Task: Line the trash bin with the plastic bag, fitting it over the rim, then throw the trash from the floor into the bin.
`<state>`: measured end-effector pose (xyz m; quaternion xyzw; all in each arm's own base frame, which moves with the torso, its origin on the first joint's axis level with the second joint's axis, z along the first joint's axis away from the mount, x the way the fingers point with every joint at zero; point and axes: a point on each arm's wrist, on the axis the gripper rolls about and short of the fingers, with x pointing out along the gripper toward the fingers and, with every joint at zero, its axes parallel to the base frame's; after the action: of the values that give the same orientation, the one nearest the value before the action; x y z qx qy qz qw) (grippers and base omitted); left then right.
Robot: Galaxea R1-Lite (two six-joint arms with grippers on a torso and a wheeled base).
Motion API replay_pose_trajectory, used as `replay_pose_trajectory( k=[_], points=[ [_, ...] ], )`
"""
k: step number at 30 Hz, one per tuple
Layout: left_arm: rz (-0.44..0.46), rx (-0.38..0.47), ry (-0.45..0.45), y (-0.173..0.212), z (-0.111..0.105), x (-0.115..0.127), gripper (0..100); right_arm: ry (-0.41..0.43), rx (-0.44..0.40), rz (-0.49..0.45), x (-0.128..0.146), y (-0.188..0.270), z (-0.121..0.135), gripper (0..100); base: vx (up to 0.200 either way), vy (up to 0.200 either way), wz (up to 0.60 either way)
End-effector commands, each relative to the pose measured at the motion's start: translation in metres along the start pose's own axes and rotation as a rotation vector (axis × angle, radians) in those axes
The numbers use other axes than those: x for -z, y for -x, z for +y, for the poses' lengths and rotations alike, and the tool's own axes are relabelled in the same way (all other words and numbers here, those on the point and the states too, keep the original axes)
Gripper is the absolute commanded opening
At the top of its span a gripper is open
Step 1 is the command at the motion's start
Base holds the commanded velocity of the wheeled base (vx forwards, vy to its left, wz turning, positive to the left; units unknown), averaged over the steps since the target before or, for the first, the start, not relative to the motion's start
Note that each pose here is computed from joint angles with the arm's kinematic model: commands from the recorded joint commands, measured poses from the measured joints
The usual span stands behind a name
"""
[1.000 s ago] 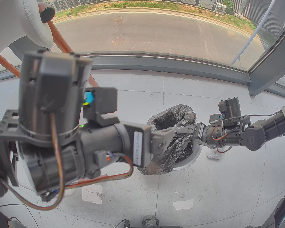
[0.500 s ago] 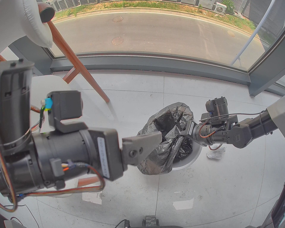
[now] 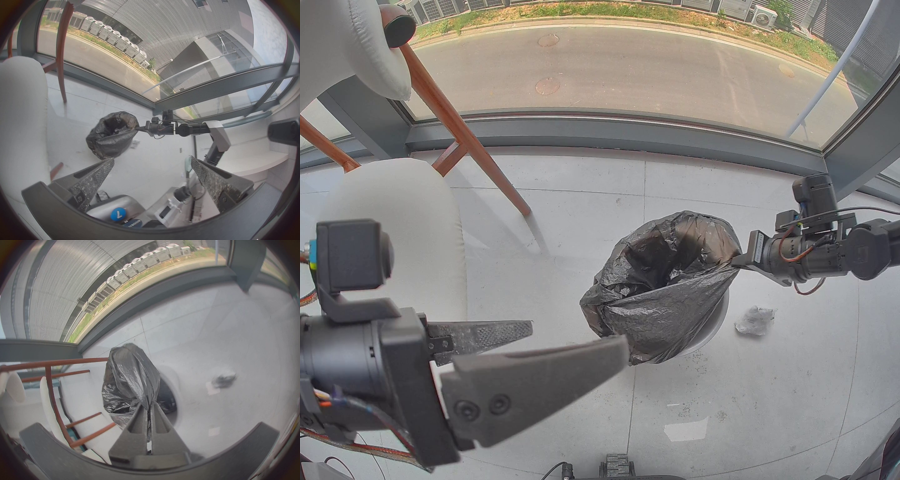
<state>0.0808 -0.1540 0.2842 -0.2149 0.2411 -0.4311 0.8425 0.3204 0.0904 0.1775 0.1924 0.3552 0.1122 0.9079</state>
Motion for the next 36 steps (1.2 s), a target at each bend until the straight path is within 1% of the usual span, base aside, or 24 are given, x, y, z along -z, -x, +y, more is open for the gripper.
replay_pose_trajectory(
  k=[1,6,9,13,14,15,20,22,23,24,25,26,29,32,34,35,36],
  points=[
    [-0.04,0.16,0.105,0.002,-0.013,-0.006,100,0.044,0.049,-0.021,-0.001,0.029,-0.03,0,0.0,0.0,0.0],
    [-0.08,0.185,0.152,-0.019,-0.015,-0.01,100,0.053,0.079,0.046,0.018,0.025,-0.04,0,0.0,0.0,0.0],
    [-0.109,0.174,0.19,-0.025,-0.009,-0.016,100,0.07,0.101,0.09,0.029,0.021,-0.048,0,0.0,0.0,0.0],
    [-0.079,0.209,0.202,-0.024,-0.003,-0.019,100,0.067,0.114,0.138,0.041,0.015,-0.053,0,0.0,0.0,0.0],
    [-0.079,0.209,0.202,-0.024,-0.003,-0.019,100,0.067,0.114,0.138,0.041,0.015,-0.053,0,0.0,0.0,0.0],
    [-0.077,0.205,0.196,-0.023,0.002,-0.022,100,0.065,0.12,0.154,0.044,0.007,-0.056,0,0.0,0.0,0.0],
    [-0.069,0.175,0.178,-0.026,0.011,-0.018,100,0.066,0.105,0.119,0.043,-0.021,-0.063,0,0.0,0.0,0.0],
    [-0.056,0.16,0.139,-0.027,0.015,-0.013,100,0.075,0.083,0.073,0.037,-0.027,-0.061,0,0.0,0.0,0.0],
    [-0.052,0.152,0.105,-0.029,0.017,-0.011,100,0.082,0.068,0.04,0.033,-0.029,-0.059,0,0.0,0.0,0.0],
    [-0.047,0.143,0.079,-0.029,0.019,-0.009,100,0.087,0.063,0.026,0.03,-0.03,-0.057,0,0.0,0.0,0.0],
    [-0.047,0.143,0.079,-0.029,0.019,-0.009,100,0.087,0.063,0.026,0.03,-0.03,-0.057,0,0.0,0.0,0.0],
    [-0.044,0.125,0.04,-0.03,0.024,-0.007,100,0.096,0.057,0.006,0.026,-0.032,-0.056,0,0.0,0.0,0.0],
    [-0.049,0.115,0.003,-0.031,0.027,-0.006,100,0.086,0.06,0.001,0.026,-0.026,-0.057,0,0.0,0.0,0.0],
    [-0.059,0.102,-0.003,-0.031,0.03,-0.007,100,0.071,0.069,-0.017,0.026,-0.011,-0.061,0,0.0,0.0,0.0],
    [-0.079,0.08,-0.014,-0.03,0.035,-0.011,100,0.04,0.096,-0.031,0.026,0.002,-0.077,0,0.0,0.0,0.0],
    [-0.081,0.08,-0.02,-0.03,0.035,-0.012,100,0.033,0.1,-0.031,0.026,0.004,-0.08,100,0.0,0.0,0.0],
    [-0.085,0.075,-0.05,-0.031,0.036,-0.013,100,0.01,0.115,-0.046,0.023,0.01,-0.091,100,0.0,0.0,0.0]
  ],
)
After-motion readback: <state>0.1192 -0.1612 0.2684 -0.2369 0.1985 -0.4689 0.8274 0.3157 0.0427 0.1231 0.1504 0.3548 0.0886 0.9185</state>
